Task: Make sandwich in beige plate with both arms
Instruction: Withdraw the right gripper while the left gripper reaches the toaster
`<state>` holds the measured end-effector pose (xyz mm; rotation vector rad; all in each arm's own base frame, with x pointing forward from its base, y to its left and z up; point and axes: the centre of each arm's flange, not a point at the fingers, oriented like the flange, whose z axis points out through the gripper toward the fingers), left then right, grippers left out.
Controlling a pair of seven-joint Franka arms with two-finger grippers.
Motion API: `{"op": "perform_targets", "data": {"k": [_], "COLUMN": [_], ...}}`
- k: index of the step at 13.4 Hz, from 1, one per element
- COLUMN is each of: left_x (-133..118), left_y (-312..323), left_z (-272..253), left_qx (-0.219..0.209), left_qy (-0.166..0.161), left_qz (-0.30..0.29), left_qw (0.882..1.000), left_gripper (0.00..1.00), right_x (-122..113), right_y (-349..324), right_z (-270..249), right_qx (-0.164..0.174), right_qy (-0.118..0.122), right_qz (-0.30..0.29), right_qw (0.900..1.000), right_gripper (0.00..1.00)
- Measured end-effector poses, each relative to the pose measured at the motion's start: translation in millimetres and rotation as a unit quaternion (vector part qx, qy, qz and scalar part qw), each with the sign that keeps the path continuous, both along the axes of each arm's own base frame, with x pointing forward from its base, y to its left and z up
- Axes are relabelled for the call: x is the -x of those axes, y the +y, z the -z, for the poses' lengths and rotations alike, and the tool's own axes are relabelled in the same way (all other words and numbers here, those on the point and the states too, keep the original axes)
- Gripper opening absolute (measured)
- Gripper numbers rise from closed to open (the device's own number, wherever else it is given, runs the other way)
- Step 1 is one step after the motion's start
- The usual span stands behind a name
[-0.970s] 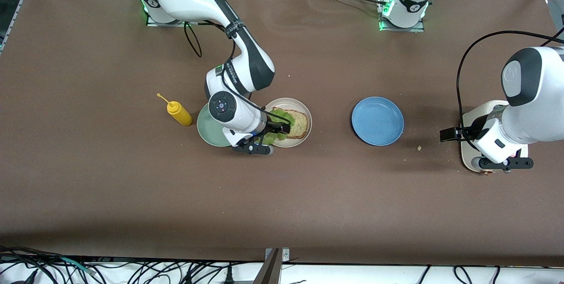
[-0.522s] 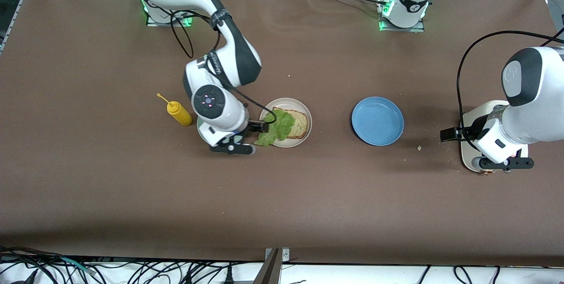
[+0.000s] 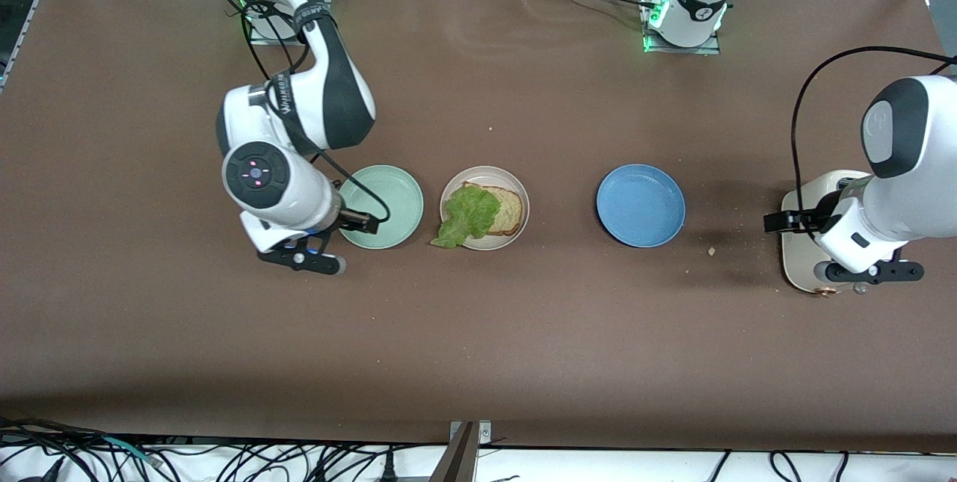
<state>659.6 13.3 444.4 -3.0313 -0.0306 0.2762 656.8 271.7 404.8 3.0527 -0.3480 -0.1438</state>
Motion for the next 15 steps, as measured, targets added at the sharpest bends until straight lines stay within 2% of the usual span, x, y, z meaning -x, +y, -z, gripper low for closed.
{"op": "perform_targets", "data": {"k": [2,4,5,7,9,11,13,15], "left_x": [3,5,6,11,17,23,30,36], "left_y": [11,31,45,77,106,124,136,147], "left_z": [-4,-4,-6,-12,-18,-21,-20,-12], "left_qx": [-0.002,0.002,0.004,0.01,0.014,0.017,0.014,0.01], "left_qy": [0.006,0.008,0.009,0.007,0.004,0.004,0.005,-0.009], "left_qz": [0.002,0.009,0.013,0.017,0.017,0.016,0.022,0.029], "left_qw": [1.0,1.0,1.0,1.0,1.0,1.0,1.0,0.999], "left_gripper": [1.0,1.0,1.0,1.0,1.0,1.0,1.0,1.0], "right_x": [-9,-7,-1,14,23,29,36,46], "right_y": [-29,-54,-70,-121,-184,-225,-223,-210], "right_z": [-34,-79,-102,-148,-175,-182,-186,-194], "right_qx": [0.0,-0.01,-0.015,-0.034,-0.057,-0.039,-0.001,0.023], "right_qy": [-0.026,-0.048,-0.046,-0.028,-0.019,-0.015,-0.008,-0.01], "right_qz": [0.008,-0.016,-0.029,-0.052,-0.069,-0.083,-0.111,-0.136], "right_qw": [1.0,0.999,0.998,0.998,0.996,0.996,0.994,0.99], "right_gripper": [1.0,1.0,1.0,1.0,1.0,1.0,1.0,1.0]}}
